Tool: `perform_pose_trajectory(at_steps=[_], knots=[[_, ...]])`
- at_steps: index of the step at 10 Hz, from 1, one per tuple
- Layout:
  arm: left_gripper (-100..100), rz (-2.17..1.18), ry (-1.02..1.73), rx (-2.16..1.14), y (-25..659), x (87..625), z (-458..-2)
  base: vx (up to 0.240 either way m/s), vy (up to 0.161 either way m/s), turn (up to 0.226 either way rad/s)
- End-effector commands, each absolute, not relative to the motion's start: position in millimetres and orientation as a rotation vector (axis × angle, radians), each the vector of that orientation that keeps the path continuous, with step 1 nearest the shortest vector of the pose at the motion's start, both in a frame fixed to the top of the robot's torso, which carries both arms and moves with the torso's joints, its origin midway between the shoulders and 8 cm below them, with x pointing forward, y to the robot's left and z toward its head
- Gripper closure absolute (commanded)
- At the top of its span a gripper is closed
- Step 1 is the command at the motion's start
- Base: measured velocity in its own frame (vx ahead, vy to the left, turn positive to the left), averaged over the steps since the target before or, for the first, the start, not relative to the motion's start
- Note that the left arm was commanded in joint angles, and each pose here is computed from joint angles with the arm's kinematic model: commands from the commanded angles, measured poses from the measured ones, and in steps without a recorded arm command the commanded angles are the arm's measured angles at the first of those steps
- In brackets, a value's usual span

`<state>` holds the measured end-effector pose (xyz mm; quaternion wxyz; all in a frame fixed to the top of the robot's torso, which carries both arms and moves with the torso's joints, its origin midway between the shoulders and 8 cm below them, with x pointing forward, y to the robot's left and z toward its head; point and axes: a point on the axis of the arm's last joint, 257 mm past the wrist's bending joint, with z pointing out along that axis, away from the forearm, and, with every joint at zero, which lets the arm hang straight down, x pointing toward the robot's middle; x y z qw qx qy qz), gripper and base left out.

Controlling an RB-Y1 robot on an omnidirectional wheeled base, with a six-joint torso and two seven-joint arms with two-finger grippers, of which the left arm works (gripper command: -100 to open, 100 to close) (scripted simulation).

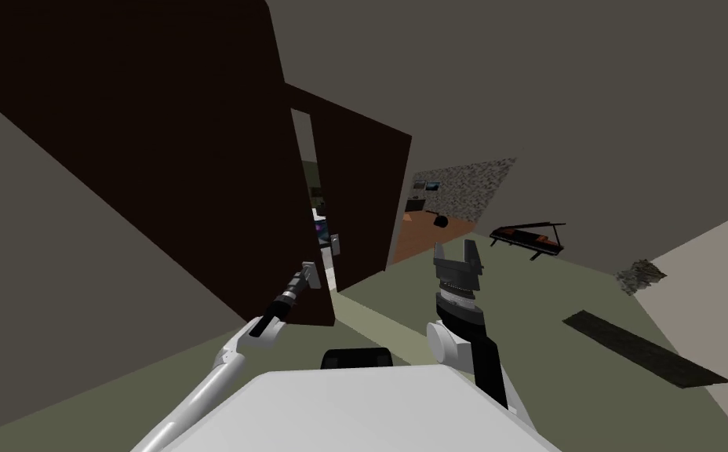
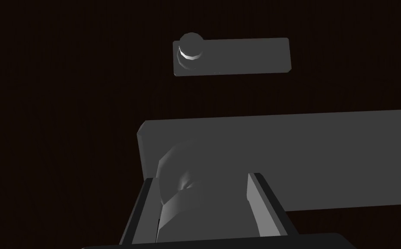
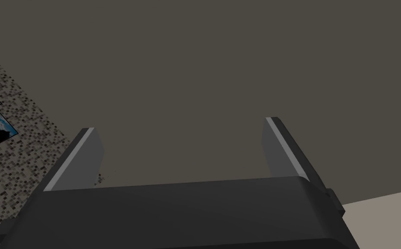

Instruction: Pull the door open

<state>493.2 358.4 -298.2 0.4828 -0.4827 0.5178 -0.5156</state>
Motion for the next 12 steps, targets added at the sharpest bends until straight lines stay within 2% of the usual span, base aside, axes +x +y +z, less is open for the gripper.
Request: perform_pose_trajectory(at_steps=[1, 3, 10, 12], knots=[[100, -1.273, 1.273, -1.165, 355.4, 489.3, -295.9, -0.207, 0.112, -0.108], [100, -1.282, 1.287, -1.161, 354.1, 482.7, -298.4, -0.115, 0.046, -0.076], [100, -1.354, 1.354, -1.108, 355.3, 447.8, -296.2, -0.219, 0.12, -0.13], [100, -1.36, 1.366, -1.107, 353.8, 443.1, -300.1, -0.13, 0.054, -0.068]])
